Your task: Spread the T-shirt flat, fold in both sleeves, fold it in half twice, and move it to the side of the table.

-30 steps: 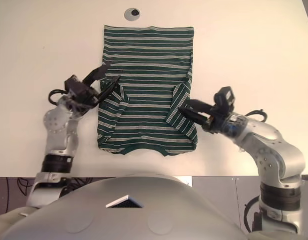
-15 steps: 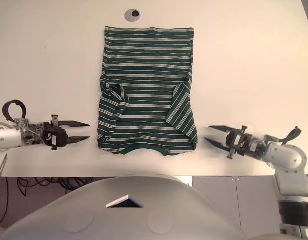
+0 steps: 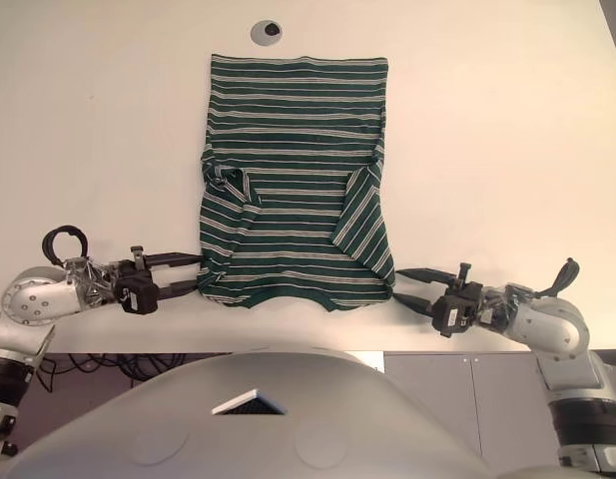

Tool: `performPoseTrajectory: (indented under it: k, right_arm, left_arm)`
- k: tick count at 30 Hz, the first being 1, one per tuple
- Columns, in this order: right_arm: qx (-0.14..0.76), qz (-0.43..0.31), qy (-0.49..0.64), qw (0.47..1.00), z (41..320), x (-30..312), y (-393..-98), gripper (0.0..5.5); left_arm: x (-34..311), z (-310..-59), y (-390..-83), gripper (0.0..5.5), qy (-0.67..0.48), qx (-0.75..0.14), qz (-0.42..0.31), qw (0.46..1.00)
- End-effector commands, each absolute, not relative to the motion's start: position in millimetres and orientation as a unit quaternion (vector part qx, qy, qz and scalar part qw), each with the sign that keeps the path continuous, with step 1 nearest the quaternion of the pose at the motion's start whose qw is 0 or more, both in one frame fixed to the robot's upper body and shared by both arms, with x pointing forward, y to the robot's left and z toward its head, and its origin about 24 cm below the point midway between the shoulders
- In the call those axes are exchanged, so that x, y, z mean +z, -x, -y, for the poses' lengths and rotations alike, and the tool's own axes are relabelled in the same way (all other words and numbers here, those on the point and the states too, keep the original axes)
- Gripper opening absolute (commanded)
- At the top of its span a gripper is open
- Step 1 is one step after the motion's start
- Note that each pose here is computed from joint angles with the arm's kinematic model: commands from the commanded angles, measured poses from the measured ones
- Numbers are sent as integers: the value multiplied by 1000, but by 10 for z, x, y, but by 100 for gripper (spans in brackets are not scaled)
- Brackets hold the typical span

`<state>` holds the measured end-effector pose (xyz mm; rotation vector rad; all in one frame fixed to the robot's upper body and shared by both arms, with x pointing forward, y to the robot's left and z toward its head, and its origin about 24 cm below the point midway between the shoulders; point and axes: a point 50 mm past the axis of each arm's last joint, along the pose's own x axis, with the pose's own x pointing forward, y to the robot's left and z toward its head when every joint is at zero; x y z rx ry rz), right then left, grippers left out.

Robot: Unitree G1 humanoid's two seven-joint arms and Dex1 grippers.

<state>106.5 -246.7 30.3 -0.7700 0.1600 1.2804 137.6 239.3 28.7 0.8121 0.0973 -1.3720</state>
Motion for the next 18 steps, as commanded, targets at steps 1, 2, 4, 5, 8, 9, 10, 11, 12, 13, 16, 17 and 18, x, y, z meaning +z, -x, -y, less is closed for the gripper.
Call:
performPoseTrajectory:
  k: [1, 2, 4, 5, 8, 9, 10, 11, 12, 13, 16, 17, 18]
  right_arm:
    - [604, -91, 369, 701, 2461, 213, -1048, 196]
    - [604, -87, 373, 699, 2455, 210, -1055, 199]
    - [605, -82, 379, 695, 2444, 202, -1064, 199]
    - [606, -80, 381, 694, 2441, 198, -1066, 199]
    - [606, -76, 394, 687, 2438, 195, -1084, 174]
    - [606, -75, 397, 685, 2439, 193, -1089, 161]
    - [606, -76, 399, 684, 2441, 190, -1091, 142]
    - [606, -76, 400, 683, 2442, 188, -1093, 130]
    - [607, -75, 401, 682, 2442, 186, -1093, 113]
    - [607, -75, 401, 682, 2441, 185, -1093, 93]
    - [611, -74, 397, 681, 2430, 181, -1091, 47]
    - [612, -74, 396, 681, 2427, 180, -1089, 27]
    - [614, -75, 391, 682, 2419, 181, -1085, 10]
  left_arm:
    - [121, -2411, -1291, 185, -368, -638, -89, 670]
    - [116, -2407, -1291, 168, -367, -641, -89, 669]
    - [111, -2392, -1293, 139, -364, -644, -87, 667]
    - [108, -2386, -1294, 120, -363, -646, -87, 666]
    - [96, -2373, -1286, 78, -359, -651, -89, 663]
    - [93, -2372, -1284, 68, -358, -652, -90, 663]
    - [91, -2372, -1283, 52, -357, -653, -91, 662]
    - [90, -2370, -1283, 41, -356, -653, -91, 662]
    - [89, -2369, -1283, 28, -356, -654, -91, 661]
    - [92, -2363, -1289, 14, -356, -654, -90, 661]
    - [101, -2353, -1299, 0, -355, -655, -88, 661]
    - [100, -2352, -1298, 0, -354, -656, -88, 661]
    - [103, -2352, -1298, 0, -353, -656, -88, 661]
